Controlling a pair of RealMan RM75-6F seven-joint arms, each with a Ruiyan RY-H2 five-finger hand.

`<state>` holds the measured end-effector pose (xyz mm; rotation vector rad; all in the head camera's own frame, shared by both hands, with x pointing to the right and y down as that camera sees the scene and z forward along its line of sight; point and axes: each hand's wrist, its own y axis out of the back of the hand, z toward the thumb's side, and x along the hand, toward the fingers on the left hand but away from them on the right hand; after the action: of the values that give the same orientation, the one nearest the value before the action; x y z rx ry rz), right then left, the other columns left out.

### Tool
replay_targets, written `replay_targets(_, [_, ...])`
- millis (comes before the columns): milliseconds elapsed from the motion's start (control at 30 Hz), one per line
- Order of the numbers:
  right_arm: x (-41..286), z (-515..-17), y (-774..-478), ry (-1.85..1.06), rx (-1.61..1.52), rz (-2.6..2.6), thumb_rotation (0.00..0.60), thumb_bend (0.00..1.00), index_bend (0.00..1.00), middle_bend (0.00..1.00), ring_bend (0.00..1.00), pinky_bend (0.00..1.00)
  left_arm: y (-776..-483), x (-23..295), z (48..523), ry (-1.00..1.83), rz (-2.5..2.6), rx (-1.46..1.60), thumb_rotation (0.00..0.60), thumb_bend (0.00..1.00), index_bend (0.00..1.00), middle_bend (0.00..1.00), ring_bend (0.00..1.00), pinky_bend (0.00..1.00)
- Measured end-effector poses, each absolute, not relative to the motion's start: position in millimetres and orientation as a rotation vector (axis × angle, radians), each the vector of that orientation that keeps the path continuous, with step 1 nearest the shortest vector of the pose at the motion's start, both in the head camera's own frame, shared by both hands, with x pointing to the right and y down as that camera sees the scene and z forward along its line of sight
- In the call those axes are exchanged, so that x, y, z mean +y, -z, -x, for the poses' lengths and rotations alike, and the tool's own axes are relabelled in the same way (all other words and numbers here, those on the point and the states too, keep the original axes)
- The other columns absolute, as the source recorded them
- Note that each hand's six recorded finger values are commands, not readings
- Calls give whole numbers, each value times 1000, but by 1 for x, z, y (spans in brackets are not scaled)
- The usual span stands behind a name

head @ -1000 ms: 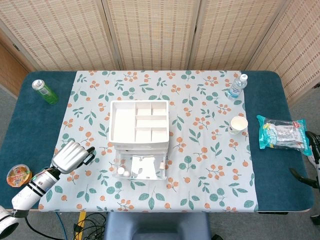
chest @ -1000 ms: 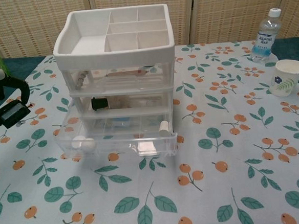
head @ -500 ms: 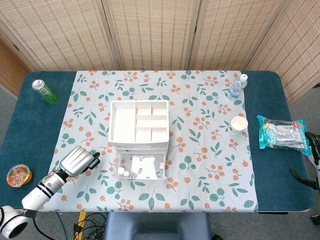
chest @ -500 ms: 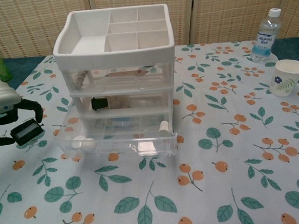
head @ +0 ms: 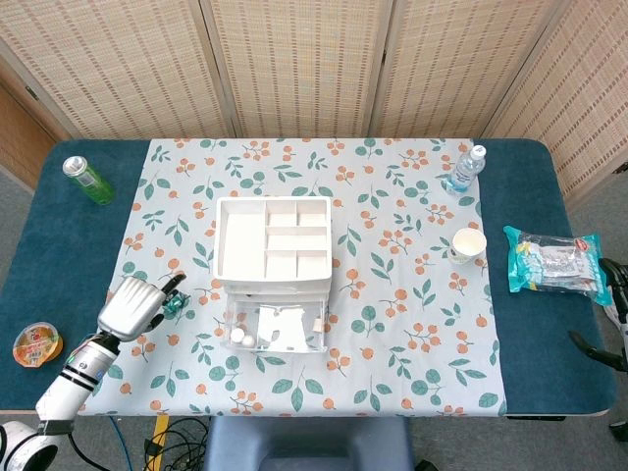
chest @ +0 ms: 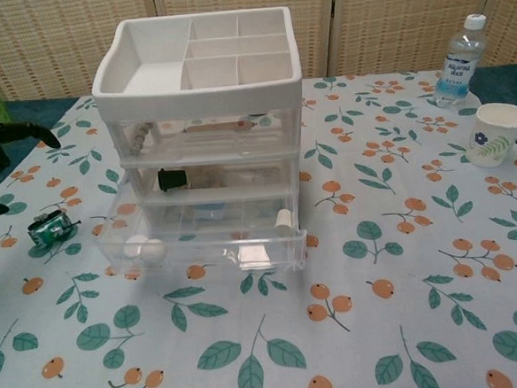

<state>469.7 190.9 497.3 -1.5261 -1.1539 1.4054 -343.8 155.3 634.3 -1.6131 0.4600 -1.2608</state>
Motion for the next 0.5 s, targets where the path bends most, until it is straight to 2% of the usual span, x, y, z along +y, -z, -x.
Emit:
replay_targets(100, [191, -468, -498, -1404, -1144, 1532, 600, 187, 0, 86, 241, 245, -619, 148, 358, 1287, 1558, 592, 600, 225, 205, 689, 699, 967])
replay_targets(167, [191, -468, -499, -1406, -1138, 1538, 600, 188, 0, 86, 233, 245, -609, 146, 373, 1326, 1514, 679, 600, 225, 220, 637, 637, 900])
replay_targets(300, [192, -466, -504, -1417, -1105, 1578, 600, 203, 0, 87, 137, 242, -600, 150, 403, 1444, 1443, 766, 600, 225, 238, 581, 514, 768])
replay_targets(400, [193, -464, -511, -1425, -1064, 1618, 600, 210, 0, 87, 122, 238, -594, 158, 425, 1532, 1401, 820, 600, 225, 237, 529, 463, 690])
replay_targets(500, [192, -459, -516, -1421, -1019, 1650, 600, 212, 0, 87, 122, 238, -587, 167, 438, 1570, 1373, 865, 600, 225, 236, 518, 451, 650])
